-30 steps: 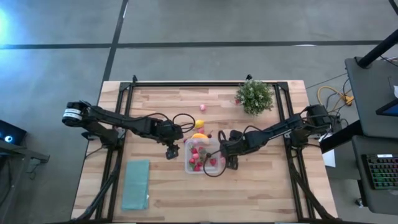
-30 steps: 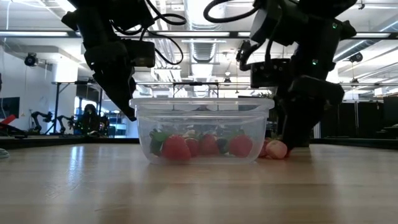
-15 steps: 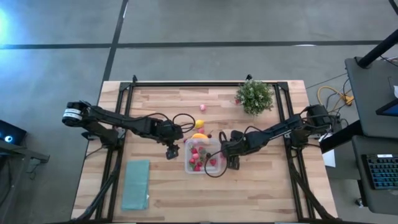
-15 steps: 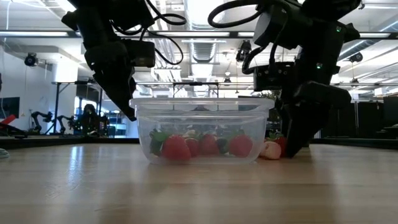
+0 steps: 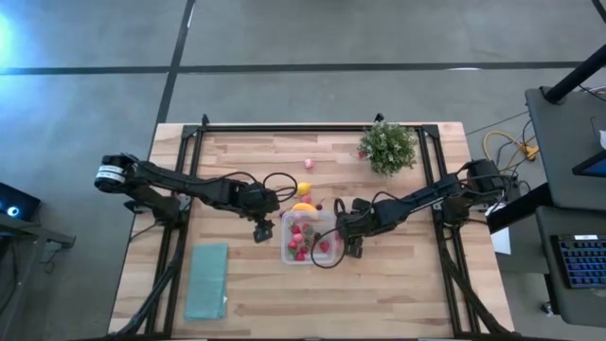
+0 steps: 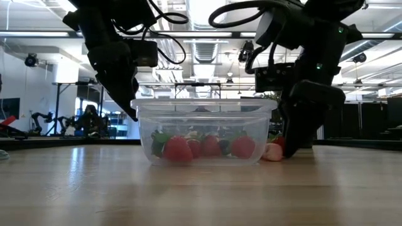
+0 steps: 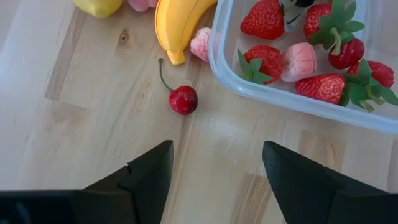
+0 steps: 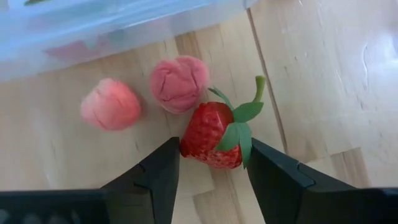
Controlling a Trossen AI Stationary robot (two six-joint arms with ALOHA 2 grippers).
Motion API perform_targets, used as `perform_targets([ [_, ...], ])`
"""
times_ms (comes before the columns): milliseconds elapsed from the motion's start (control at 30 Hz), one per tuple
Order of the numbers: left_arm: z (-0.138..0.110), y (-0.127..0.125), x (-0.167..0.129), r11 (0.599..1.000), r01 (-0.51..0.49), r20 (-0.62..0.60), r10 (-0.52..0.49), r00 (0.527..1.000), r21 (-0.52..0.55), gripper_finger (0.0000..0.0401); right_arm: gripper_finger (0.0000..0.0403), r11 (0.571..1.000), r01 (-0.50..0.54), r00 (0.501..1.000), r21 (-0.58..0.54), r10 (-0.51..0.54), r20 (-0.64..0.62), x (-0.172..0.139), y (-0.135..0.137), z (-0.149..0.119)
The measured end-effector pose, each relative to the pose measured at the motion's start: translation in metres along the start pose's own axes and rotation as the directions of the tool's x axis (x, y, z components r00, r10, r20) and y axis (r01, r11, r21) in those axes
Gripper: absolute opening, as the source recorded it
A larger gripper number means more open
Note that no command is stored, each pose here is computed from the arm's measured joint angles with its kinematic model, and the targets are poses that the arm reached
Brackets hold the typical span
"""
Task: Pick and placing Produce into tupperware
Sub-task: Put the red strawberry into the transparent bin
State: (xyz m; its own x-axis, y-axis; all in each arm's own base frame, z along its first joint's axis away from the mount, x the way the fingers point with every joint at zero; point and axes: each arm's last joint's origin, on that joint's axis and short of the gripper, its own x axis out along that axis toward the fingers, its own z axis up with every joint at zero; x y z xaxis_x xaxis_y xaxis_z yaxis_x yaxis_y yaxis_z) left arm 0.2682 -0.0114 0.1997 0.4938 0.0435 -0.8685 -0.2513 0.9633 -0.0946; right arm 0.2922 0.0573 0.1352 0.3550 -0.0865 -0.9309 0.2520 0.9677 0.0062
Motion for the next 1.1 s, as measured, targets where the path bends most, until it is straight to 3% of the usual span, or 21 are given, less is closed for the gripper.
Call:
perform_targets([
  [300,0.000,0.000,0.000,1.000,0.000,0.001,0.000,1.000,0.000,0.0233,0.0171,0.990,0.063,0.991,0.124,-0.076,0.106,-0.021,-0.004,0.005],
  [467,0.000,0.000,0.000,1.000,0.000,0.002,0.000,1.000,0.000,0.0233,0.0171,0.986,0.025,0.984,0.167,-0.054,0.170,-0.042,-0.005,0.011],
  [767,0.000,0.000,0.000,1.000,0.001,0.005,-0.001,1.000,0.000,0.0233,0.0171,0.987,-0.126,0.923,0.102,0.079,0.378,-0.085,0.029,0.070],
  [967,0.001,0.000,0.000,1.000,0.002,0.010,-0.002,1.000,0.000,0.0233,0.0173,0.994,-0.098,0.956,0.047,0.081,0.282,-0.069,0.044,0.092],
  [1100,0.001,0.000,0.000,0.999,0.003,0.009,-0.003,1.000,-0.036,0.0233,0.0195,0.997,-0.074,0.981,0.027,0.068,0.179,-0.057,0.050,0.097],
])
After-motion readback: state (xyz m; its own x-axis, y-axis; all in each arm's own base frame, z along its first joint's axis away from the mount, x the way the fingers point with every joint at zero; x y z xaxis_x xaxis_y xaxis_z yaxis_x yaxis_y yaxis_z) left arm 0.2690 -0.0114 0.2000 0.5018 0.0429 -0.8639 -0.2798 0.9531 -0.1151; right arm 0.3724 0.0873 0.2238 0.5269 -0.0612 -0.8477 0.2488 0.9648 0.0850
